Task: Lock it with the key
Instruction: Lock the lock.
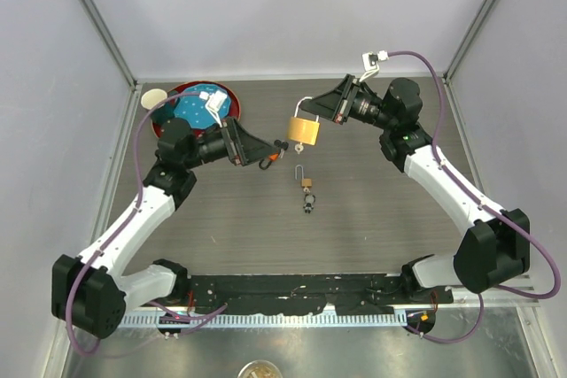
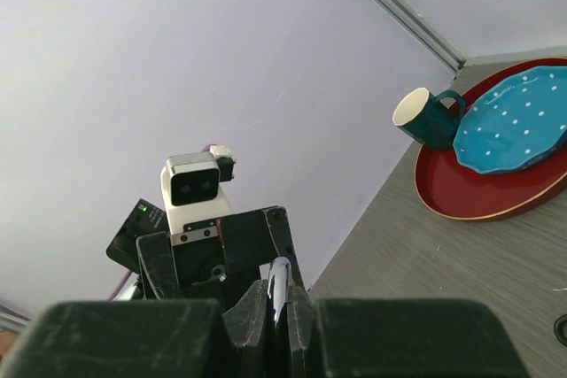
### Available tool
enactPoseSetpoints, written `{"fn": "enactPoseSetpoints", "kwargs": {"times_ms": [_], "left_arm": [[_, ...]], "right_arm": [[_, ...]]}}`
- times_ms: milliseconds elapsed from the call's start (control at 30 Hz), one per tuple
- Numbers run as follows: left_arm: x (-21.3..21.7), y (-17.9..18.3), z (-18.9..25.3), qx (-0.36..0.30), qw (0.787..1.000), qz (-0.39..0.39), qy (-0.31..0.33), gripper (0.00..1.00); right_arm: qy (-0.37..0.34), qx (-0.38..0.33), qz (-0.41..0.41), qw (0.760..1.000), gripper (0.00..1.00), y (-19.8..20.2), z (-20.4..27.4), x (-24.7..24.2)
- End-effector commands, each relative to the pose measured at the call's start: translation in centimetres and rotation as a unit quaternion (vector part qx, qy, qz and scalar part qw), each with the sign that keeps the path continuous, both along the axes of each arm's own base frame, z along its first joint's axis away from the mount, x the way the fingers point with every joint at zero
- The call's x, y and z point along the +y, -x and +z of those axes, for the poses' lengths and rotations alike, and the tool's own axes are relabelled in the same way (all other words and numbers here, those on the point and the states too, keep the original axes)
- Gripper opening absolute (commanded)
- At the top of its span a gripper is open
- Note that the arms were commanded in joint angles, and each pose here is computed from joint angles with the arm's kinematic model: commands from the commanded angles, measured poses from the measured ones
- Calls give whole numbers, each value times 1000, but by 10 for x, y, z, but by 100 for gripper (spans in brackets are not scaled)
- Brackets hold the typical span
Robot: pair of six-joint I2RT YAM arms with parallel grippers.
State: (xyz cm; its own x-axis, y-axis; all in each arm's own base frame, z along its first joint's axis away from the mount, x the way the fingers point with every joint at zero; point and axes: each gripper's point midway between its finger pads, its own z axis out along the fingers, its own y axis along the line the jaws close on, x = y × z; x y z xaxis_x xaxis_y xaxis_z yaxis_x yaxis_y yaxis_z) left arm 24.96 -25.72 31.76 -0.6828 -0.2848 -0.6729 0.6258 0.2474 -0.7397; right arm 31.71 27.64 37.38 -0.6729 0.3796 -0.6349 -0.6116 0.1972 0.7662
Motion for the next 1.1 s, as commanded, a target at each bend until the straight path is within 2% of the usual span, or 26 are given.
{"fn": "enactPoseSetpoints", "kwargs": {"times_ms": [0, 267, 367, 400, 467, 500, 767, 867, 933, 967, 1067], "left_arm": [[-14, 1, 19, -31, 999, -17, 39, 84], [-48, -2, 17, -32, 996, -58, 57, 80], [-55, -5, 19, -31, 995, -68, 67, 71], [-56, -4, 20, -27, 994, -72, 72, 63], [-58, -3, 22, -33, 993, -79, 81, 58], [-59, -2, 23, -31, 993, -82, 84, 51], [-69, 7, 23, -33, 990, -100, 93, 33], [-70, 10, 22, -32, 990, -104, 92, 17], [-70, 10, 21, -31, 990, -103, 92, 10], [-69, 12, 20, -31, 990, -104, 92, 3], [-68, 14, 17, -26, 990, -103, 91, 0]], "right_arm": [[-43, -68, -8, 997, 2, 12, 59, -8], [-42, -54, -7, 998, 2, 7, 47, -6], [-43, -51, -7, 998, 1, 7, 45, -6], [-43, -51, -8, 998, 1, 7, 46, -6], [-42, -51, -11, 998, 2, 6, 45, -7], [-42, -51, -11, 998, 2, 6, 45, -7], [-41, -46, -14, 998, 2, 3, 42, -8], [-41, -49, -17, 998, 2, 3, 42, -9], [-41, -49, -20, 998, 2, 2, 43, -11], [-41, -48, -19, 998, 2, 3, 42, -10], [-41, -49, -24, 998, 1, 1, 43, -12]]}}
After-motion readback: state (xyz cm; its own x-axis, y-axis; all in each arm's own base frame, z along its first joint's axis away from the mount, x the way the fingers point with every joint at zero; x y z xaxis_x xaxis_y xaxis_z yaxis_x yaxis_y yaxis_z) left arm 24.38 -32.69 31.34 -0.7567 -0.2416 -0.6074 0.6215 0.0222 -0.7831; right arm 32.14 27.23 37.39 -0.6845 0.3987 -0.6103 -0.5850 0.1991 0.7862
